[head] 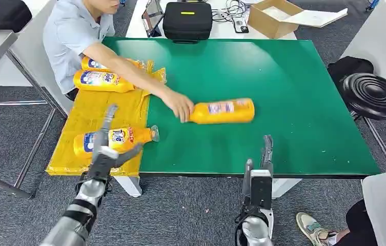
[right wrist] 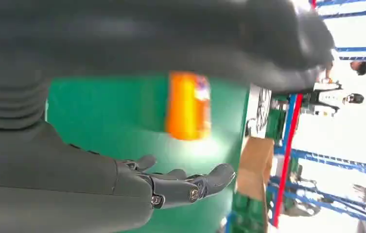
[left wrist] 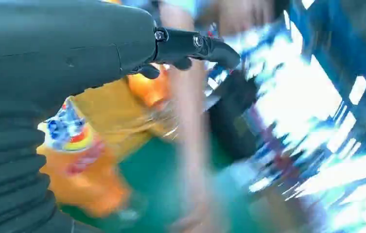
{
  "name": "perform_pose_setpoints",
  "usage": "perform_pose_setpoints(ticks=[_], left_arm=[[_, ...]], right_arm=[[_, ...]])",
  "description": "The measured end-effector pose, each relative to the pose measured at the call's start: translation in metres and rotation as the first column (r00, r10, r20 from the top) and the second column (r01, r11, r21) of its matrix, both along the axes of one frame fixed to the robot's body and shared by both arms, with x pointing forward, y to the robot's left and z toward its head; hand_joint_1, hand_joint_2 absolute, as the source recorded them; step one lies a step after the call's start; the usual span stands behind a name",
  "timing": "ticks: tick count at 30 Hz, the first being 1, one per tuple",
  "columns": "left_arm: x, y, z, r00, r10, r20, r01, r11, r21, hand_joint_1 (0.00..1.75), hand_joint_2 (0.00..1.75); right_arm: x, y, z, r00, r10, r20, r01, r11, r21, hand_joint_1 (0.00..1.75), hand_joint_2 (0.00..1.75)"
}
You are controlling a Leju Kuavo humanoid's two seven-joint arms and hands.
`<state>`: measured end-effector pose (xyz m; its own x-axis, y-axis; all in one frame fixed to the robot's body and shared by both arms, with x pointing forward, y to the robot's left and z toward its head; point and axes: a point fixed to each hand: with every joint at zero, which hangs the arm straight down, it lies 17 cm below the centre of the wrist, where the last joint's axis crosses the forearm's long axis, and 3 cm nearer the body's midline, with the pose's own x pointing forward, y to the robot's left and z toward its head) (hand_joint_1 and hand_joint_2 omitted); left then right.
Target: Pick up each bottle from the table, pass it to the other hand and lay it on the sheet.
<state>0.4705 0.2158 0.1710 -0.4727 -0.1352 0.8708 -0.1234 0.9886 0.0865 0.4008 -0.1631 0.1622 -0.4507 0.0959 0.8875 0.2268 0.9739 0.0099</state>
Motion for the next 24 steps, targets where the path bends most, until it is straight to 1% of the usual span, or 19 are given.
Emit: perform_pose_setpoints(ticks=[2, 3, 5, 6, 7, 9, 11, 12, 15, 18, 21, 24], left_arm=[[-0.014, 0.004, 0.021, 0.999, -0.016, 0.047, 0.023, 0.988, -0.153, 0.0, 1.75], [-0.021, 0.005, 0.031, 0.997, -0.024, 0.075, 0.039, 0.978, -0.206, 0.0, 1.75], [-0.035, 0.004, 0.049, 0.991, -0.046, 0.124, 0.08, 0.956, -0.283, 0.0, 1.75], [-0.04, 0.004, 0.052, 0.99, -0.053, 0.134, 0.091, 0.95, -0.298, 0.0, 1.75], [-0.049, 0.002, 0.062, 0.985, -0.061, 0.162, 0.111, 0.941, -0.319, 0.0, 1.75], [-0.061, -0.001, 0.07, 0.98, -0.069, 0.187, 0.128, 0.937, -0.324, 0.0, 1.75], [-0.071, -0.007, 0.076, 0.976, -0.073, 0.205, 0.134, 0.944, -0.303, 0.0, 1.75], [-0.074, -0.01, 0.078, 0.975, -0.077, 0.21, 0.137, 0.947, -0.29, 0.0, 1.75], [-0.08, -0.02, 0.084, 0.968, -0.106, 0.227, 0.17, 0.944, -0.283, 0.0, 1.75], [-0.082, -0.033, 0.086, 0.963, -0.136, 0.232, 0.202, 0.936, -0.289, 0.0, 1.75], [-0.082, -0.044, 0.088, 0.959, -0.156, 0.235, 0.221, 0.935, -0.278, 0.0, 1.75], [-0.078, -0.056, 0.088, 0.957, -0.177, 0.231, 0.238, 0.933, -0.271, 0.0, 1.75]], right_arm=[[-0.002, 0.002, 0.001, 1.0, 0.0, 0.013, 0.001, 0.999, -0.055, 0.0, 1.75], [-0.004, 0.004, 0.002, 1.0, 0.003, 0.022, -0.001, 0.996, -0.09, 0.0, 1.75], [-0.007, 0.011, 0.005, 0.998, 0.009, 0.057, 0.003, 0.979, -0.204, 0.0, 1.75], [-0.008, 0.014, 0.006, 0.998, 0.013, 0.069, 0.004, 0.969, -0.246, 0.0, 1.75], [-0.007, 0.021, 0.004, 0.996, 0.028, 0.089, 0.006, 0.931, -0.364, 0.0, 1.75], [-0.002, 0.028, -0.007, 0.994, 0.059, 0.091, -0.005, 0.861, -0.508, 0.0, 1.75], [0.007, 0.029, -0.018, 0.993, 0.085, 0.083, -0.014, 0.78, -0.626, 0.0, 1.75], [0.013, 0.03, -0.02, 0.992, 0.094, 0.083, -0.015, 0.75, -0.662, 0.0, 1.75], [0.031, 0.029, -0.03, 0.992, 0.107, 0.066, -0.022, 0.665, -0.747, 0.0, 1.75], [0.054, 0.025, -0.036, 0.994, 0.102, 0.04, -0.031, 0.607, -0.794, 0.0, 1.75], [0.074, 0.022, -0.039, 0.995, 0.097, 0.012, -0.045, 0.568, -0.822, 0.0, 1.75], [0.088, 0.022, -0.046, 0.995, 0.103, -0.011, -0.063, 0.523, -0.85, 0.0, 1.75]])
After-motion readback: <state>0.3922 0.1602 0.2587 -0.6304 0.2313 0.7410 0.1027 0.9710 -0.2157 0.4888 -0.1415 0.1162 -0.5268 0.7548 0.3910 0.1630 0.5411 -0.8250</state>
